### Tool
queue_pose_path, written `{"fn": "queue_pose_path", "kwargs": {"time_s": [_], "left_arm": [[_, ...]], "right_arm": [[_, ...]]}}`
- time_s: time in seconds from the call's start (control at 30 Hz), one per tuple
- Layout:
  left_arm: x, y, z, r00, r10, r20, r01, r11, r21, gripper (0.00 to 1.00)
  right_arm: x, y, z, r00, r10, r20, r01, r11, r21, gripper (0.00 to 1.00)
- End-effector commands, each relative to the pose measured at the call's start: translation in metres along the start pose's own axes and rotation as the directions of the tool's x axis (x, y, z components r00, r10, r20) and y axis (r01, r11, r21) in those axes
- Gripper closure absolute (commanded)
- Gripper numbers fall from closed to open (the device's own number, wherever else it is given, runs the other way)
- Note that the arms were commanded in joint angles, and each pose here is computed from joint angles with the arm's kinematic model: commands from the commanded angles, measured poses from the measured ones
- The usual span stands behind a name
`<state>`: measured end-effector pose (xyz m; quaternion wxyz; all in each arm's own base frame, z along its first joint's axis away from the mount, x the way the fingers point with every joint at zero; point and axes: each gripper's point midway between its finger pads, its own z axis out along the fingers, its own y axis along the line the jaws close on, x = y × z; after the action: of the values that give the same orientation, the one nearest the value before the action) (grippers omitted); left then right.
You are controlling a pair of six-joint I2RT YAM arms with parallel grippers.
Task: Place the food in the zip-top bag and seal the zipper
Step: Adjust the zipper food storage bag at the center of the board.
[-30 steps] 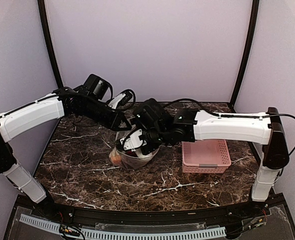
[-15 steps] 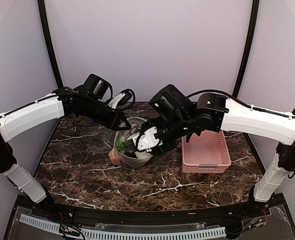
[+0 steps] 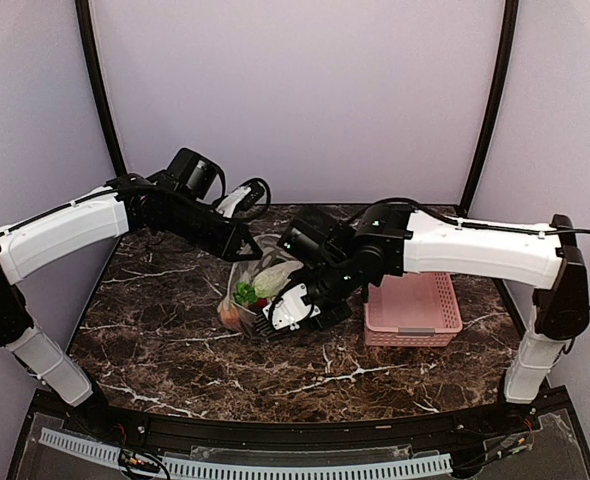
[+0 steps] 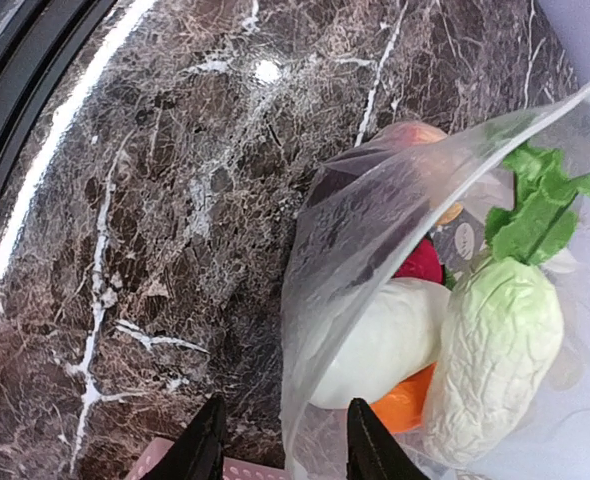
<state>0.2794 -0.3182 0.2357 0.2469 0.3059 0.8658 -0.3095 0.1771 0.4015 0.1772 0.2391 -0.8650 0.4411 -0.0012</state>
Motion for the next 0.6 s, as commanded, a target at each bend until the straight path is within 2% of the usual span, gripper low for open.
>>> {"fn": "queue_pose_path", "kwargs": {"time_s": [0.0,0.03,0.07,0.17,0.27,0.43,0.57], "left_arm": [[-0.005,-0.006,-0.005,1.000,0.017,0.010,-0.017,1.000,0.017,0.99],[-0.005,-0.006,-0.005,1.000,0.016,0.008,-0.016,1.000,0.018,0.99],[-0.005,-0.006,-0.005,1.000,0.014,0.007,-0.014,1.000,0.023,0.99],[-0.005,-0.008,-0.005,1.000,0.010,0.011,-0.010,0.999,0.032,0.91],[-0.008,-0.012,-0.006,1.000,0.004,0.022,-0.005,0.999,0.050,0.88],[-0.015,-0.020,-0.012,0.999,0.005,0.054,-0.009,0.997,0.082,0.93],[-0.016,-0.020,-0.010,0.998,0.003,0.056,-0.008,0.996,0.091,0.95]], "right_arm": [[0.005,-0.008,0.008,0.999,0.014,-0.039,-0.014,1.000,0.004,0.76],[0.003,-0.011,0.007,0.999,0.016,-0.036,-0.015,1.000,0.014,0.92],[-0.001,-0.017,0.002,1.000,0.021,-0.020,-0.020,0.999,0.029,1.00],[-0.027,-0.040,-0.036,0.994,0.032,0.102,-0.041,0.995,0.089,1.00],[-0.047,-0.047,-0.060,0.978,0.028,0.208,-0.051,0.993,0.103,1.00],[-0.038,-0.048,-0.036,0.989,0.056,0.140,-0.070,0.993,0.097,1.00],[-0.037,-0.047,-0.025,0.988,0.078,0.132,-0.090,0.992,0.089,1.00]]}}
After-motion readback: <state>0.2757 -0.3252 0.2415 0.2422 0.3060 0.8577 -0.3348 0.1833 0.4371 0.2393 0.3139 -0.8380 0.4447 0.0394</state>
